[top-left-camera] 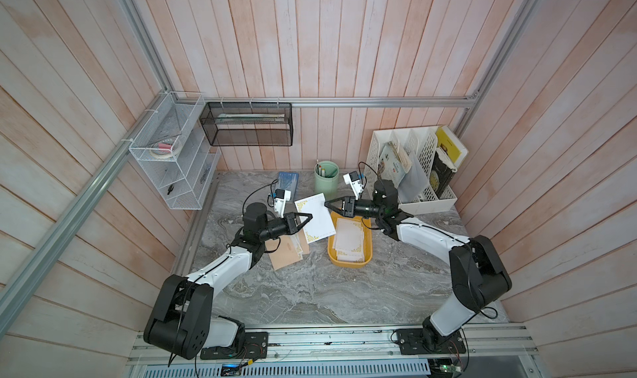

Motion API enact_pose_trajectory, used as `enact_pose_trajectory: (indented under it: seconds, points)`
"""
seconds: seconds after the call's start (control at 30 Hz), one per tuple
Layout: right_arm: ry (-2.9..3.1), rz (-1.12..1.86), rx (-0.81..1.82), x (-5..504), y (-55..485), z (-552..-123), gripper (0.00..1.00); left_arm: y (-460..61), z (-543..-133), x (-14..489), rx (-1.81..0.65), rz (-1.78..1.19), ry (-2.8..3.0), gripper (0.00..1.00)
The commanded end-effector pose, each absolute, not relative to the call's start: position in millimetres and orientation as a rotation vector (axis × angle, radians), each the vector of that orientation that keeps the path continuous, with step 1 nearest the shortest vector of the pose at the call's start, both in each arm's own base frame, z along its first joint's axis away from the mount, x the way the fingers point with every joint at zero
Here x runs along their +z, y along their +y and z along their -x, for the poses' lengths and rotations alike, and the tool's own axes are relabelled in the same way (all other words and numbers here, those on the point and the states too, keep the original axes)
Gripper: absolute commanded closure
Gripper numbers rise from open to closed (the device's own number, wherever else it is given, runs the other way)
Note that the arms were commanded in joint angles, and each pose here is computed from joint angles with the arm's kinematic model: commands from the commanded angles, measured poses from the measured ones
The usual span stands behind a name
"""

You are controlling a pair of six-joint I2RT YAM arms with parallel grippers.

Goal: Take out the stationery paper from the storage box
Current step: Place the stationery paper at the center of the board.

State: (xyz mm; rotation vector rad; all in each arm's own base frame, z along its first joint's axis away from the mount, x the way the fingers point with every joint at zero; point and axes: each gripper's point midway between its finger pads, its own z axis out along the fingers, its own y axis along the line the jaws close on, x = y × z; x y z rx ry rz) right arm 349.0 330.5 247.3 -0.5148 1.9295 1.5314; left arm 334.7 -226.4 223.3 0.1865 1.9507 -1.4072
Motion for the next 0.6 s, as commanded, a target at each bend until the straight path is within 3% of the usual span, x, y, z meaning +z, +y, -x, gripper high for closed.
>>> enact_pose_trajectory:
  seconds: [0.0,0.33,0.57]
  points:
    - [1.975,0.492,1.426,241.3,321.3,-352.4,0.59,-203.6,-337.4,205.9,-1.325,-0.095,2.008,1.00]
    - [2.329,0.330,0.860,166.8,272.8,-384.8,0.57,-130.4,-331.9,122.2,-0.888,0.191,2.338,1.00]
    - [2.556,0.211,0.370,111.6,227.8,-399.5,0.56,-101.7,-321.5,90.5,-0.660,0.304,2.461,1.00]
